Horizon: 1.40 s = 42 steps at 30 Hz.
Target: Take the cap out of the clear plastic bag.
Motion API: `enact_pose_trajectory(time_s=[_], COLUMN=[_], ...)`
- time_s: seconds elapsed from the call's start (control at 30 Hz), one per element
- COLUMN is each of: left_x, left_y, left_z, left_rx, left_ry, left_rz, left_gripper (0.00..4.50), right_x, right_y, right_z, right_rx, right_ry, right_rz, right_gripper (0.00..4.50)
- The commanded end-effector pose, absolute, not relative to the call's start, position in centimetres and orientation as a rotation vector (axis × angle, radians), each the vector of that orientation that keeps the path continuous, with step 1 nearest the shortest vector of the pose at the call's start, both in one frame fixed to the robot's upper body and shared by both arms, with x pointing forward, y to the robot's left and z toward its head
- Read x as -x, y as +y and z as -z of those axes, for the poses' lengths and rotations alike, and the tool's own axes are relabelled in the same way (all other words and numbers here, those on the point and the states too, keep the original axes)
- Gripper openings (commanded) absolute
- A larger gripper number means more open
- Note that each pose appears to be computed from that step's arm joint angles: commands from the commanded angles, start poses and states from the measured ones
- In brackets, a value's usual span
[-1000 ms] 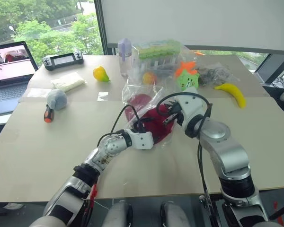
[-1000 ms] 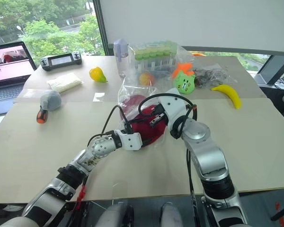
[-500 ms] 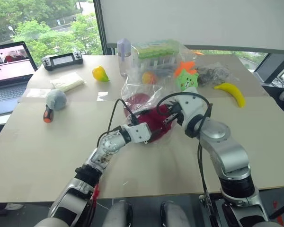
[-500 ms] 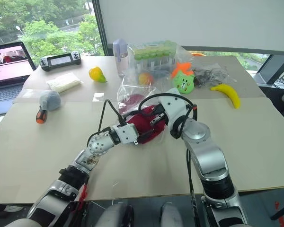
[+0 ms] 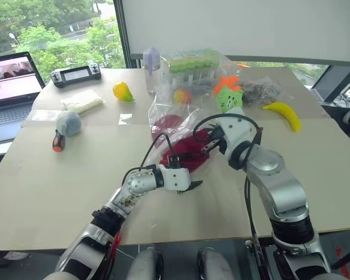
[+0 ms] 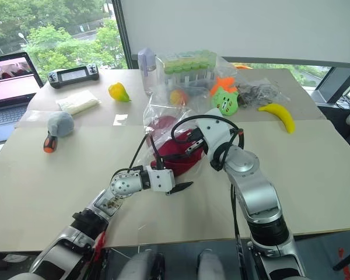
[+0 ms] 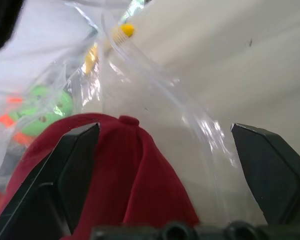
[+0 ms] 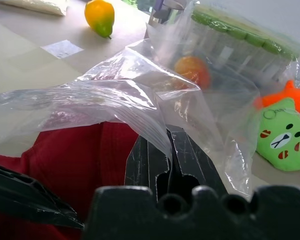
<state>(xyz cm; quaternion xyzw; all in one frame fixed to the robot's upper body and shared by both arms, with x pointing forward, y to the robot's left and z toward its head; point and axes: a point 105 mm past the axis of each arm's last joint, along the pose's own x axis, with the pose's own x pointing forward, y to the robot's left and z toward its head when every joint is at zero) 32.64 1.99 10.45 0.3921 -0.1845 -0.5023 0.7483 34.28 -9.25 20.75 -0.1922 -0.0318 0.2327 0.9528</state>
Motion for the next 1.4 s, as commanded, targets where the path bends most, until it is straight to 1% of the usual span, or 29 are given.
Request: enact_pose_trajectory(time_s=[0.03,0.17,0.27,0.37,0.47,0.53,0.6,0.73,0.83,0.93,1.0,1.1,1.3,1.4], left_x=[-33.7,-34.2,-34.2,-34.3,-33.4,-31.6,-30.7,-31.3,-32.6,-34.2,-34.3,-33.7,-33.1,-33.7], left_y=[2.1,2.3,2.5,2.6,2.1,1.5,2.0,4.1,5.1,5.1,4.3,3.4,2.8,2.9], left_z=[-12.1,-13.3,-14.0,-13.9,-14.2,-14.8,-15.1,-15.6,-14.8,-14.0,-13.5,-12.8,-11.6,-11.7], left_rx=[-0.876,-0.812,-0.813,-0.818,-0.703,-0.570,-0.546,-0.563,-0.587,-0.583,-0.606,-0.627,-0.739,-0.850], left_ry=[-0.441,-0.466,-0.490,-0.483,-0.487,-0.509,-0.525,-0.519,-0.488,-0.454,-0.455,-0.462,-0.461,-0.477], left_rz=[1.008,0.945,0.920,0.920,0.977,1.094,1.151,1.134,1.071,0.990,1.008,1.050,1.079,1.019], left_gripper=[4.50,4.50,4.50,4.50,4.50,4.50,4.50,4.50,4.50,4.50,4.50,4.50,4.50,4.50], right_x=[-33.9,-33.9,-33.9,-33.8,-33.8,-33.9,-33.9,-33.9,-33.9,-34.0,-34.0,-34.0,-34.0,-34.0], right_y=[-9.6,-9.6,-9.6,-9.6,-9.5,-9.4,-9.4,-9.5,-9.5,-9.3,-9.3,-9.4,-9.4,-9.5], right_z=[-22.3,-22.3,-22.3,-22.2,-22.2,-22.2,-22.2,-22.2,-22.1,-22.1,-22.1,-22.2,-22.3,-22.2], right_rx=[0.397,0.398,0.400,0.400,0.400,0.401,0.402,0.404,0.401,0.399,0.399,0.401,0.400,0.401], right_ry=[-0.126,-0.126,-0.124,-0.124,-0.124,-0.124,-0.125,-0.124,-0.123,-0.123,-0.123,-0.124,-0.127,-0.127], right_rz=[-0.451,-0.450,-0.452,-0.454,-0.457,-0.457,-0.457,-0.455,-0.456,-0.458,-0.459,-0.456,-0.449,-0.447], right_gripper=[0.03,0.03,0.03,0.03,0.03,0.03,0.03,0.03,0.03,0.03,0.03,0.03,0.03,0.03])
